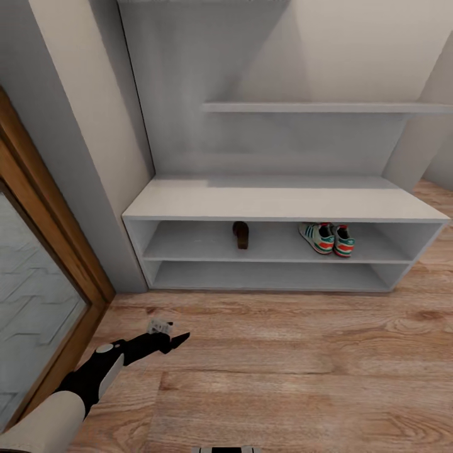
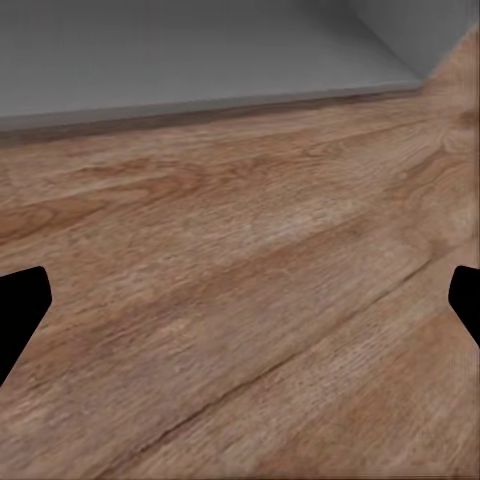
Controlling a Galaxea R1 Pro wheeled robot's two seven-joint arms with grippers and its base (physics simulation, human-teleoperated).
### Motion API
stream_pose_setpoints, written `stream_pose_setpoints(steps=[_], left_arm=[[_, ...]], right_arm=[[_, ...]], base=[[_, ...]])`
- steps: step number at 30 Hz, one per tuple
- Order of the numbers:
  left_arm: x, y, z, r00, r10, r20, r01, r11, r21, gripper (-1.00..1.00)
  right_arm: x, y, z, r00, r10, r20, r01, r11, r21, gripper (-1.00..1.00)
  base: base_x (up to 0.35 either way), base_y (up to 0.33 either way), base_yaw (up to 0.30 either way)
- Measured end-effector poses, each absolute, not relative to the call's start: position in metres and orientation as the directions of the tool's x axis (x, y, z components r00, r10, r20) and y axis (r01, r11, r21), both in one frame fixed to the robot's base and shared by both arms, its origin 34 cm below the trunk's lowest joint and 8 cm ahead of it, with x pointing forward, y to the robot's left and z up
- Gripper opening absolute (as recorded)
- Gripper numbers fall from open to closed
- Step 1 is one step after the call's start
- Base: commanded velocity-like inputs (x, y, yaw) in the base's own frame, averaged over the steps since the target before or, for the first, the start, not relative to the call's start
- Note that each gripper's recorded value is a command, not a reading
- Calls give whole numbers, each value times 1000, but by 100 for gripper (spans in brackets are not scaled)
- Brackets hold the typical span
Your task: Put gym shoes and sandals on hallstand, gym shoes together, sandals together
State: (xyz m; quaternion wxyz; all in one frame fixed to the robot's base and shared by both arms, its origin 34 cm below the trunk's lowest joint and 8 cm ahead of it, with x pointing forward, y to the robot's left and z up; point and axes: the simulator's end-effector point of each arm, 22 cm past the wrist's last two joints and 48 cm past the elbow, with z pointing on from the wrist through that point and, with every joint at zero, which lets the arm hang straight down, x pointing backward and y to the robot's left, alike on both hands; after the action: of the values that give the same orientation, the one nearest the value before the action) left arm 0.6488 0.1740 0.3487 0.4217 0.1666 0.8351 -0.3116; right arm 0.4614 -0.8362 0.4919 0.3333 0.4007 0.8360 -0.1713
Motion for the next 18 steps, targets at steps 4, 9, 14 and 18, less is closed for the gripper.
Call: stream_pose_setpoints(steps=[4, 9, 14, 18], left_arm=[[648, 175, 348, -589, 17, -808, 544, 747, -381, 100], [648, 178, 348, -587, 17, -809, 543, 750, -378, 100], [648, 179, 348, -586, 17, -810, 543, 750, -377, 100], [648, 179, 348, -585, 17, -811, 543, 751, -376, 100]], right_arm=[[461, -836, 491, -457, 557, -694, 784, 620, -19, -100], [461, -836, 491, -458, 557, -693, 784, 620, -20, -100], [461, -836, 490, -459, 557, -692, 784, 621, -20, -100], [461, -836, 490, -459, 557, -692, 784, 621, -21, -100]], base=[[-23, 33, 0], [-143, 226, 0], [-166, 266, 0], [-148, 282, 0]])
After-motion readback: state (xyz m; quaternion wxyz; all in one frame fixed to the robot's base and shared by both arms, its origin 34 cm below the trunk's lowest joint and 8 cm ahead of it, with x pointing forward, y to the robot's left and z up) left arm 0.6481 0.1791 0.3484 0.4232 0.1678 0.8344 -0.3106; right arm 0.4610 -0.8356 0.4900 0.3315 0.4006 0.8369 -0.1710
